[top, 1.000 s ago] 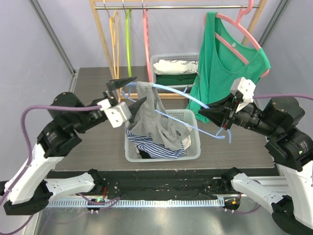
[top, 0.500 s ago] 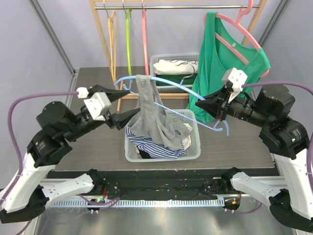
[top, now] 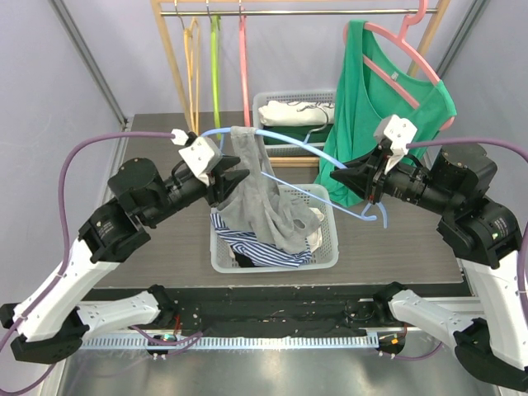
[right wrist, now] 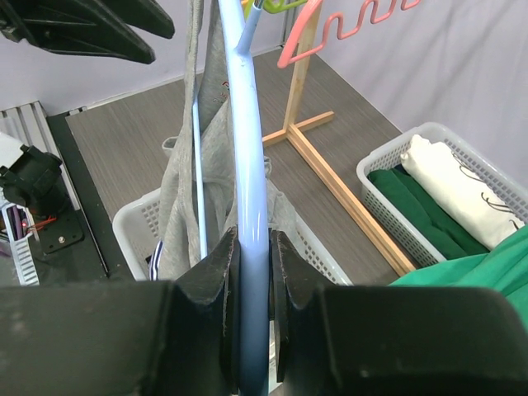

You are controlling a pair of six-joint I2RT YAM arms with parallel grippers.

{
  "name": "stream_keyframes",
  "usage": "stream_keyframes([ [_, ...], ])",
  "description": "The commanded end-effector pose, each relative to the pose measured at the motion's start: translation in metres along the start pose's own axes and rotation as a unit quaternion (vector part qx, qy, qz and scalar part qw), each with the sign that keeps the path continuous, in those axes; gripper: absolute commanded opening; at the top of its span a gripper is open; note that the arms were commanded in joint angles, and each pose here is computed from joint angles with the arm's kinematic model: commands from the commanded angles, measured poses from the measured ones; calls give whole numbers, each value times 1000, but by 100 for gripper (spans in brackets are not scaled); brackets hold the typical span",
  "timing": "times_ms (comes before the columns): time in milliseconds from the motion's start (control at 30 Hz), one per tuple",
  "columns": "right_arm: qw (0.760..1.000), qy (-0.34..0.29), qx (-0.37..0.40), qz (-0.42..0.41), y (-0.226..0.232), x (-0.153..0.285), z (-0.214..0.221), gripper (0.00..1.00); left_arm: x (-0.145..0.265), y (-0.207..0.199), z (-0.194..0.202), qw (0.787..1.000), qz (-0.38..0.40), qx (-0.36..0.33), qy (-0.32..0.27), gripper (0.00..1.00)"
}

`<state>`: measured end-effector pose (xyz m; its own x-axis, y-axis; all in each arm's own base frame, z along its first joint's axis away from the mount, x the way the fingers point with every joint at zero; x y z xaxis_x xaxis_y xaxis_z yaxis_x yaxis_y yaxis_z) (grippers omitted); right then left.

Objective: Remove the tank top from the hanger

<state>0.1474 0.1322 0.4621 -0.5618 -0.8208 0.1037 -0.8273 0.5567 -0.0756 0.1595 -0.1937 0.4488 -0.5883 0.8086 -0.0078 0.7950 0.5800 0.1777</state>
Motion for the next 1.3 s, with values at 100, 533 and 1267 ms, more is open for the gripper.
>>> stream_keyframes([
  [100,998,-64,27,-2,5,12,-25,1,-13,8,-20,999,-19,-10,-47,22],
  [533,998,-46,23,19,4,17,-11,1,-4,15,-42,994,-24,-53,-87,0],
  [1267,996,-75,25,46,25,68,-18,1,18,22,-39,997,-21,31,-68,54],
])
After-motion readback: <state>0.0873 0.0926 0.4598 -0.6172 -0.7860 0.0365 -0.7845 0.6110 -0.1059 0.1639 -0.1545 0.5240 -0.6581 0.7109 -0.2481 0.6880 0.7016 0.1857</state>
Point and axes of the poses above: each gripper's point midway between its finger pads, its own x axis back along the fingers, its own y axis along the line the jaws close on, z = x × y, the point moved 6 cm from there along x, back along the fingers, and after that the axes turned 2 degrees about -x, right-handed, at the moved point
